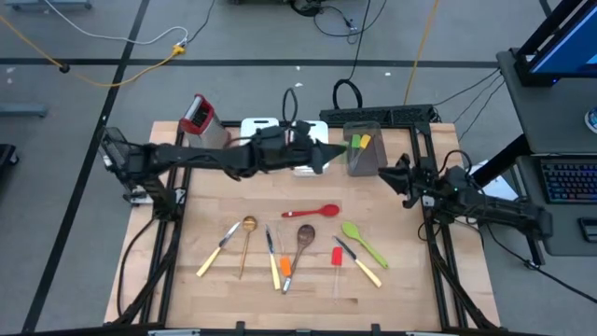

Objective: Pick & Place Kitchen Items
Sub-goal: Put the green silicone spatula into the black bin

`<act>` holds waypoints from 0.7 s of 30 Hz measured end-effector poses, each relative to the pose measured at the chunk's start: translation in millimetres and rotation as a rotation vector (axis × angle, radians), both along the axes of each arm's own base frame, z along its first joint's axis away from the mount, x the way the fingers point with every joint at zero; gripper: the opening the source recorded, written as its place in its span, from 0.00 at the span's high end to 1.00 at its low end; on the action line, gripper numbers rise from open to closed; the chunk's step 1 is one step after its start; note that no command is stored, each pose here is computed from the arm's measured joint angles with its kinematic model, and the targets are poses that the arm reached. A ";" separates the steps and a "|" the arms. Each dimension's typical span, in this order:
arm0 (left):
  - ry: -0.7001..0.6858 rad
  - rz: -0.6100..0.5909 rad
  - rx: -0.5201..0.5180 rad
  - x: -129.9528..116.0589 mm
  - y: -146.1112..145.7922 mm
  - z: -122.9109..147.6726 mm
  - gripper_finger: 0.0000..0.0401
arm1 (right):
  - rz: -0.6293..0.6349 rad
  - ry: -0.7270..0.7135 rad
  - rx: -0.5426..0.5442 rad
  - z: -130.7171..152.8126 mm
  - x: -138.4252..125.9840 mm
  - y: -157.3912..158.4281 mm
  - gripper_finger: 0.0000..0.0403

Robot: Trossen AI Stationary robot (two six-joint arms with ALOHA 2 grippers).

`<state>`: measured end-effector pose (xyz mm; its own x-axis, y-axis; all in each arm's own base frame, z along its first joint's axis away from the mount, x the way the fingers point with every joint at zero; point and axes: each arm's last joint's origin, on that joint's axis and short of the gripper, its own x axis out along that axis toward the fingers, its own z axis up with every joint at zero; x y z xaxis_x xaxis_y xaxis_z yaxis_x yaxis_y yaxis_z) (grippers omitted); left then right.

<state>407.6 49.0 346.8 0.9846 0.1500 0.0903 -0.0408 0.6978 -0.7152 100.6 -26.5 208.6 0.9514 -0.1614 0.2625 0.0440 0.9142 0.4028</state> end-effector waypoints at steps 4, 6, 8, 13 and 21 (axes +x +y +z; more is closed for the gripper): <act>-0.063 0.014 -0.048 17.5 -0.2 -19.4 0.99 | 0.003 -0.005 -0.057 2.1 2.2 -0.2 0.65; -0.068 0.027 -0.064 23.1 -0.5 -27.8 0.99 | 0.000 0.008 -0.060 3.2 3.6 -0.6 0.58; -0.064 0.042 -0.081 27.1 -1.4 -34.7 0.99 | -0.002 0.021 -0.057 5.0 5.4 -1.2 0.51; -0.060 0.045 -0.085 32.2 -1.1 -43.7 0.99 | -0.030 0.112 -0.031 11.4 13.5 -4.9 0.39; -0.056 0.070 -0.053 31.4 7.2 -44.0 0.99 | 0.009 0.247 -0.029 36.4 37.4 -11.1 0.34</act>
